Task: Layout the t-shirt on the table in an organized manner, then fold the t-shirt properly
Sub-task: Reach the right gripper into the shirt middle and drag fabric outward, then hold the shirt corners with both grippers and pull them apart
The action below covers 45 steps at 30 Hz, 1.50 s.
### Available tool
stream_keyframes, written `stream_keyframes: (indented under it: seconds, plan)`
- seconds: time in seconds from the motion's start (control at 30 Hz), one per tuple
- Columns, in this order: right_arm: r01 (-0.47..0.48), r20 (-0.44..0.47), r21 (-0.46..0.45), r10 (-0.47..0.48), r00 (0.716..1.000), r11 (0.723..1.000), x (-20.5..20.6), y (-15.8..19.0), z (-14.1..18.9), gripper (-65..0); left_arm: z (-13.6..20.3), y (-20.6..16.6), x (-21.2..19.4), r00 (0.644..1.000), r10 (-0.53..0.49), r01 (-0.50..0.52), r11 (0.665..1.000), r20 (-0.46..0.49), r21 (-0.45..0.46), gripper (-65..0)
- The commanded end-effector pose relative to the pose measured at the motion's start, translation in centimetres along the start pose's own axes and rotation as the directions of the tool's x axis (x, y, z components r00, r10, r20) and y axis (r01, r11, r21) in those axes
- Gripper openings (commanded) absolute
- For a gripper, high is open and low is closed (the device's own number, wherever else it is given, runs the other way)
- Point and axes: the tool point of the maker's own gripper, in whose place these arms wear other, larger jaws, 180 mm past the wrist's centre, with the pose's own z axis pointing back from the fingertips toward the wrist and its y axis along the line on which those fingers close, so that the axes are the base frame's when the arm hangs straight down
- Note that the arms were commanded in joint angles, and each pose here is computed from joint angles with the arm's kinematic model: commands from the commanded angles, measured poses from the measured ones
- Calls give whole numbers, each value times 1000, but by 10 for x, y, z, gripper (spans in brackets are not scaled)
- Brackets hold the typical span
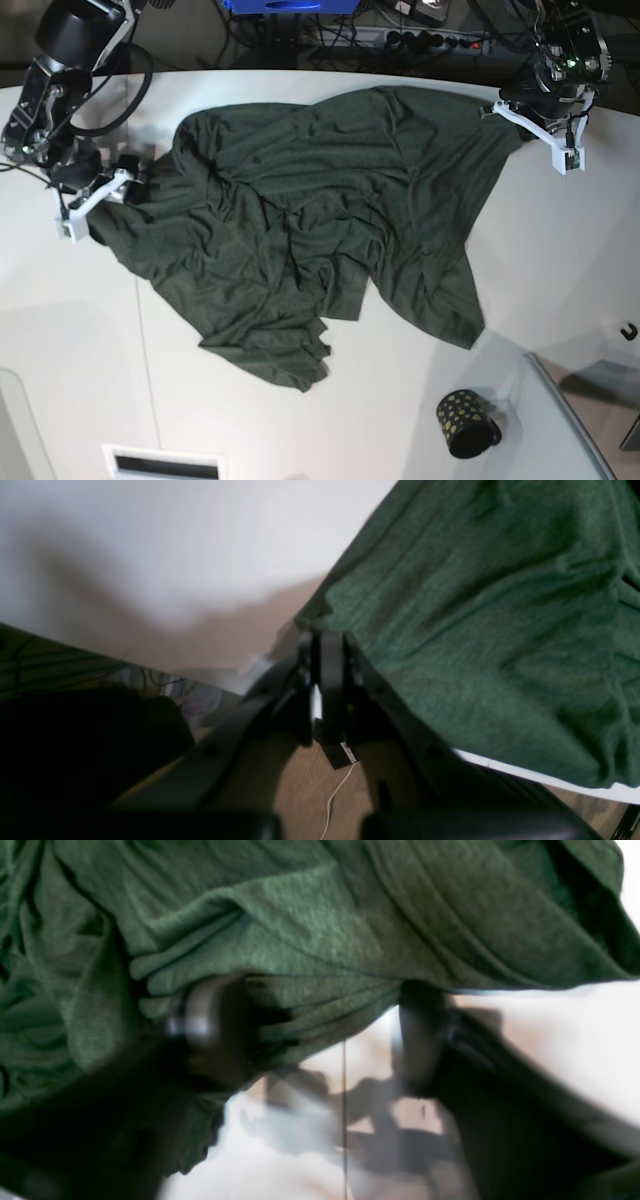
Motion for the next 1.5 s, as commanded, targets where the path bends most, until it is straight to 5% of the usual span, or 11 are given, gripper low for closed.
stream_keyframes:
  seconds: [0.0, 0.07, 0.1, 0.33, 0.6, 0.87, 0.97, 1.1, 1.23, 1.33, 1.47]
  plan:
    - [-17, 12, -13, 17, 1000, 1000, 3, -4, 6, -447, 4, 4, 7, 1000, -9, 9, 1000, 27, 10, -650]
    - [-35, -11, -40, 34, 999, 999, -8, -10, 16, -639, 4, 5, 3, 1000, -11, 11, 1000, 20, 12, -650]
    - [-51, -16, -60, 51, 999, 997, -12, -13, 25, -650, 5, 6, 3, 1000, -12, 12, 1000, 20, 14, -650]
    - [-142, -35, -157, 138, 990, 977, -37, -25, 70, -642, 5, 9, 5, 1000, -21, 20, 1000, 23, 18, -650]
    - [-116, -161, -165, 89, 983, 979, -89, -28, 81, -642, 5, 9, 5, 1000, -23, 22, 1000, 22, 20, -650]
    - [-67, -82, -300, 44, 996, 952, -76, -58, 119, -636, 5, 9, 5, 1000, -22, 22, 1000, 20, 20, -650]
    - [-67, -125, -305, 29, 992, 950, -83, -61, 121, -633, 5, 9, 5, 1000, -23, 23, 1000, 20, 19, -650]
    - [-95, -185, -315, 37, 982, 944, -88, -64, 130, -524, 5, 9, 4, 1000, -23, 23, 1000, 19, 19, -650]
    - [-139, -114, -326, 107, 988, 935, -65, -66, 139, -363, 5, 9, 3, 1000, -23, 23, 1000, 17, 19, -650]
    - [-105, 6, -332, 114, 994, 937, -33, -77, 131, -345, 5, 9, 3, 1000, -23, 23, 1000, 17, 19, -650]
    - [-41, 15, -280, 47, 999, 959, -21, -99, 101, -344, 5, 8, 3, 1000, -22, 21, 1000, 17, 18, -650]
